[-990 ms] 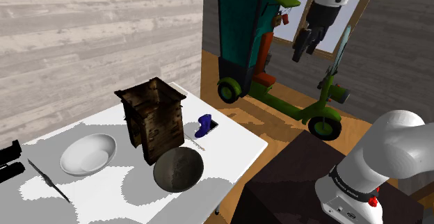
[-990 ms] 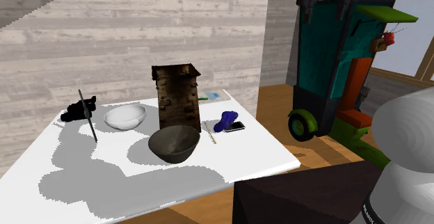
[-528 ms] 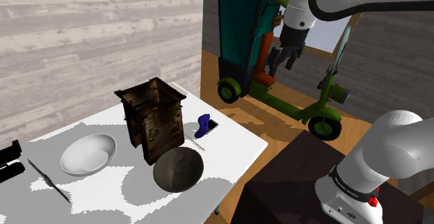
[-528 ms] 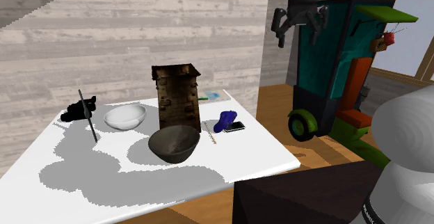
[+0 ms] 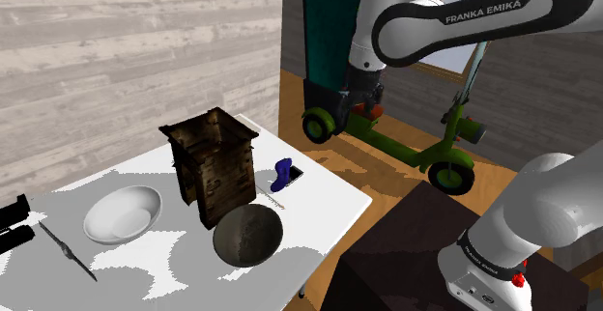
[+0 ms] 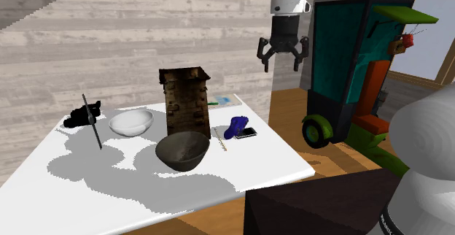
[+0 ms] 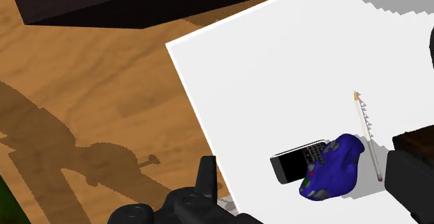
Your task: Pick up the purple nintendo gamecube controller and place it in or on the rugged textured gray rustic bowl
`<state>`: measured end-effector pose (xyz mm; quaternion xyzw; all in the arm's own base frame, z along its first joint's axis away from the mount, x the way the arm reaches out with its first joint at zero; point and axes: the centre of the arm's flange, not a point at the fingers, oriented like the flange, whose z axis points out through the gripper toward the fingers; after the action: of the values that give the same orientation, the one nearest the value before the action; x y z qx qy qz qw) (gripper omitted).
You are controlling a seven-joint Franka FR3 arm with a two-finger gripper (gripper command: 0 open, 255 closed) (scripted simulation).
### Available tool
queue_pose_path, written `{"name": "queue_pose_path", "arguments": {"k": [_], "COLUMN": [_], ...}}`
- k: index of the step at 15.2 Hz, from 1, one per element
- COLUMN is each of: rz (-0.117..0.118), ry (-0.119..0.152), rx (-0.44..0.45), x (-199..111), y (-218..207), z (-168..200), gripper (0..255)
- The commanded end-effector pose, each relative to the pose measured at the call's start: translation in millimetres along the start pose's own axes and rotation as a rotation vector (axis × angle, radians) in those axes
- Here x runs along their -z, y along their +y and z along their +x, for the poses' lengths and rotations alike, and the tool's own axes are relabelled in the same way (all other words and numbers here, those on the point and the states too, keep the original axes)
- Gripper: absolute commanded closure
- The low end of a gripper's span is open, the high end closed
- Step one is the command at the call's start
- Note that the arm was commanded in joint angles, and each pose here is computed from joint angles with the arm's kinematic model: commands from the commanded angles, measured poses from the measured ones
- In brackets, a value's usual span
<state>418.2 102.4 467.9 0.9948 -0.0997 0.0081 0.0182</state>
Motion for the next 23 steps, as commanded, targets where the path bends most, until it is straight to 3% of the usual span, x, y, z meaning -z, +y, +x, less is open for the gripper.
{"name": "queue_pose_path", "arguments": {"k": [1,23], "rz": [0.005,0.047], "ry": [-0.007,-0.091], "rx": [-0.031,-0.345], "x": [-21,-236], "y": [-12,-140], "z": [12,162], "gripper": [0,0]}}
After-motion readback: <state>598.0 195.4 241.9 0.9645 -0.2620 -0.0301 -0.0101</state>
